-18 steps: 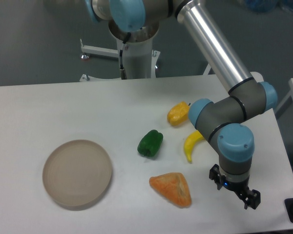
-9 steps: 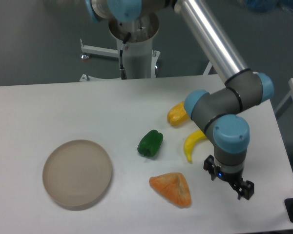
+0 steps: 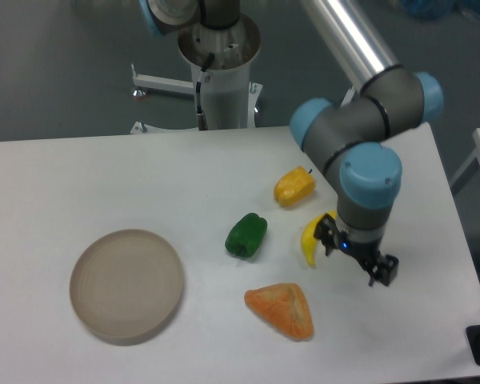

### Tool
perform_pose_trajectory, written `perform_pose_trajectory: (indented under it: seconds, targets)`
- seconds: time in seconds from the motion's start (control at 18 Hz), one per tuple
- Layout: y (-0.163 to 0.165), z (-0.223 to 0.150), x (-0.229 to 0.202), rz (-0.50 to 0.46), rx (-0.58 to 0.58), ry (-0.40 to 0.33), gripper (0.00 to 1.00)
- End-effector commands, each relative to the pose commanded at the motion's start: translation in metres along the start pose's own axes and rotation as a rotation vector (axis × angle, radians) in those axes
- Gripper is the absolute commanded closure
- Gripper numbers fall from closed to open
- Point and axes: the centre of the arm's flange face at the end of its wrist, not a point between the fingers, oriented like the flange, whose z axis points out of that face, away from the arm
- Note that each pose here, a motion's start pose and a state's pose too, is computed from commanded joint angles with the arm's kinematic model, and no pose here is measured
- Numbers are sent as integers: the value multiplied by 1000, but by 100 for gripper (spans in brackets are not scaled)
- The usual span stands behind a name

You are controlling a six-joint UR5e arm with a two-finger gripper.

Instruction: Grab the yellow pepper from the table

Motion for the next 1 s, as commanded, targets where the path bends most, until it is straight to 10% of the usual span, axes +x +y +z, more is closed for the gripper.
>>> perform_pose_trajectory:
  seconds: [1.0]
  targets:
    - [64,62,131,169,-249,155,0]
